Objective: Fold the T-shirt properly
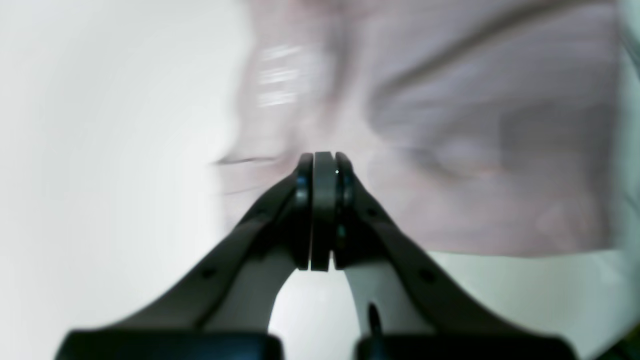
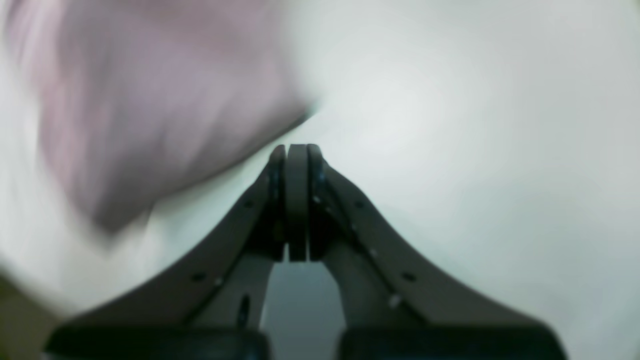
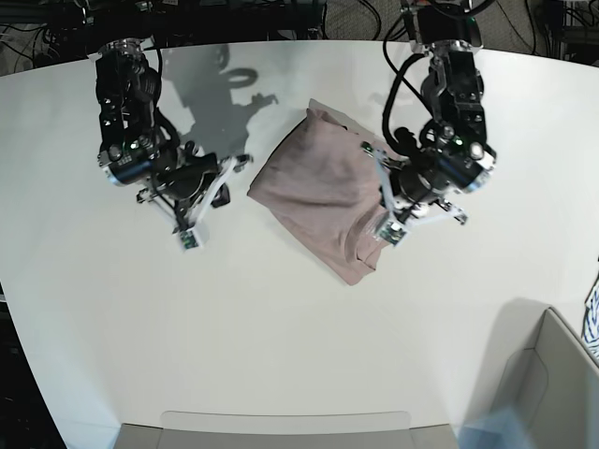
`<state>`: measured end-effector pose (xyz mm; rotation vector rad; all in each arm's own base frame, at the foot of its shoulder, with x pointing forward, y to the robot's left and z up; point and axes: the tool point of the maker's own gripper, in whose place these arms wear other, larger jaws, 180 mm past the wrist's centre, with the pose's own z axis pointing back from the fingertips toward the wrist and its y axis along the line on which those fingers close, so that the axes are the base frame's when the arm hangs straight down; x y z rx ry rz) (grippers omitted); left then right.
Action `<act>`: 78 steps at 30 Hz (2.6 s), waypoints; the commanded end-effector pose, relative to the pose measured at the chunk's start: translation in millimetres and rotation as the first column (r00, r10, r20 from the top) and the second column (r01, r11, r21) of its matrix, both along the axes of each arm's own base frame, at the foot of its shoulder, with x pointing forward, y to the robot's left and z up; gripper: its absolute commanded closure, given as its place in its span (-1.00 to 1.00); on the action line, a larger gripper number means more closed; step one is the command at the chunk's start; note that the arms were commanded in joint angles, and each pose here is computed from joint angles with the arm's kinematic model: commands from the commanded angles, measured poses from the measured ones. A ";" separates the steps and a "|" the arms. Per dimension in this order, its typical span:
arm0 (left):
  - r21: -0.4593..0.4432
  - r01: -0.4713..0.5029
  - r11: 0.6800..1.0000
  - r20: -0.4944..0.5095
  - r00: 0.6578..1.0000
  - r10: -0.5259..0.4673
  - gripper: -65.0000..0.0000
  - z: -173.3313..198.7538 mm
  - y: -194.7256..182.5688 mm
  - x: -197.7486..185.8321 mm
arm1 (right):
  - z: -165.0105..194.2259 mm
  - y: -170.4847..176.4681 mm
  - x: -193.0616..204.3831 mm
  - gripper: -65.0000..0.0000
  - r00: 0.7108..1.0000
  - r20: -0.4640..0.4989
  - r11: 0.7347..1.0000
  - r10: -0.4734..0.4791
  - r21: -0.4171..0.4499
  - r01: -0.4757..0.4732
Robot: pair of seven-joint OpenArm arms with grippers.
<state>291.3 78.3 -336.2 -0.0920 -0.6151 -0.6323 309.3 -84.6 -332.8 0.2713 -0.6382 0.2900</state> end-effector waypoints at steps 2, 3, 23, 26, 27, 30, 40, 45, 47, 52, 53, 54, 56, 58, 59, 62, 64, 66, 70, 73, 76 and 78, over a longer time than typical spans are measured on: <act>-0.021 0.122 0.992 0.011 0.993 -0.122 1.00 1.8 -36.9 -9.7 | 10.7 -1.7 24.8 1.00 0.998 0.053 0.999 -0.034 0.039 0.032; -0.023 0.175 0.984 -0.003 0.985 -0.175 1.00 -2.0 -51.7 -18.6 | 6.0 -3.2 30.1 1.00 0.998 0.040 0.999 -0.040 0.037 0.038; 0.067 0.002 0.998 -0.159 0.987 0.009 1.00 -49.5 30.0 -29.2 | -68.3 99.0 -27.3 1.00 0.927 -0.189 0.942 0.324 -0.028 -0.335; 0.074 -0.049 0.996 -0.143 0.988 0.059 1.00 -44.9 46.7 -25.9 | -54.1 105.7 -32.8 1.00 0.927 -0.146 0.936 0.346 -0.011 -0.351; 0.076 -0.053 0.996 -0.122 0.991 0.062 1.00 -39.2 48.2 -23.6 | -49.2 107.5 -35.0 1.00 0.926 -0.131 0.934 0.353 -0.007 -0.357; 0.076 -0.054 0.996 -0.062 0.996 0.059 1.00 -21.6 46.7 -21.0 | -41.9 106.1 -44.0 1.00 0.925 -0.107 0.930 0.366 -0.003 -0.368; -0.046 -0.005 0.999 0.001 1.000 0.005 1.00 0.4 -10.0 -12.6 | -18.6 20.0 -46.9 1.00 0.997 -0.046 0.998 0.061 0.034 -0.059; -0.049 0.051 0.998 -0.077 0.996 -0.054 1.00 -22.2 -27.7 -13.9 | -15.7 -26.1 -64.8 1.00 0.998 -0.044 0.999 -0.042 -0.017 0.041; -0.043 0.050 0.998 -0.152 0.987 -0.056 1.00 -43.9 -25.8 -21.5 | -23.4 -39.4 -77.5 1.00 0.996 -0.074 0.998 -0.055 -0.049 0.051; -0.008 0.047 0.999 -0.256 0.965 -0.048 1.00 -95.8 7.6 -33.3 | -38.4 -63.8 -104.2 1.00 0.984 -0.139 0.991 -0.111 -0.087 0.100; 0.012 0.045 0.999 -0.263 0.964 -0.040 1.00 -100.2 18.8 -32.1 | -40.4 -65.6 -108.1 1.00 0.982 -0.148 0.990 -0.117 -0.089 0.105; 0.039 0.042 0.998 -0.263 0.964 -0.031 1.00 -101.8 32.6 -28.5 | -42.3 -66.6 -111.8 1.00 0.980 -0.157 0.990 -0.120 -0.091 0.106; 0.092 0.031 0.995 -0.256 0.967 -0.006 1.00 -100.2 59.4 -18.4 | -45.2 -66.5 -117.6 1.00 0.978 -0.172 0.990 -0.118 -0.093 0.104; 0.144 0.025 0.989 -0.240 0.971 0.010 1.00 -94.6 83.4 -10.0 | -46.2 -65.4 -120.1 1.00 0.977 -0.178 0.991 -0.115 -0.092 0.100; 0.172 0.022 0.985 -0.227 0.974 0.018 1.00 -90.3 96.5 -5.5 | -46.2 -65.4 -120.1 1.00 0.977 -0.178 0.991 -0.115 -0.092 0.100; 0.229 0.010 0.973 -0.203 0.979 0.037 1.00 -79.4 122.6 4.4 | -41.7 -62.6 -118.5 1.00 0.981 -0.163 0.992 -0.105 -0.089 0.092; 0.251 0.006 0.968 -0.183 0.982 0.041 1.00 -71.4 131.3 9.5 | -35.9 -59.0 -117.3 1.00 0.985 -0.146 0.993 -0.096 -0.082 0.085; 0.258 0.006 0.966 -0.137 0.990 0.031 1.00 -57.8 130.5 16.6 | -33.2 -56.6 -119.2 1.00 0.986 -0.142 0.994 -0.090 -0.075 0.080; 0.253 -0.073 0.965 0.032 0.997 0.067 1.00 -6.0 138.0 33.9 | -32.6 -56.2 -119.5 1.00 0.986 -0.141 0.994 -0.088 -0.075 0.078; 0.225 -0.170 0.960 0.167 0.977 0.134 1.00 39.2 143.1 39.3 | -35.6 -57.2 -127.0 1.00 0.984 -0.155 0.994 -0.086 -0.079 0.074; 0.214 -0.277 0.937 0.233 0.946 0.227 1.00 64.0 161.1 23.3 | -38.6 -52.1 -136.9 1.00 0.987 -0.151 0.997 -0.046 -0.068 0.036; 0.213 -0.330 0.920 0.208 0.935 0.287 1.00 58.3 173.3 8.2 | -41.9 -46.7 -148.1 1.00 0.987 -0.158 0.998 0.009 -0.061 -0.019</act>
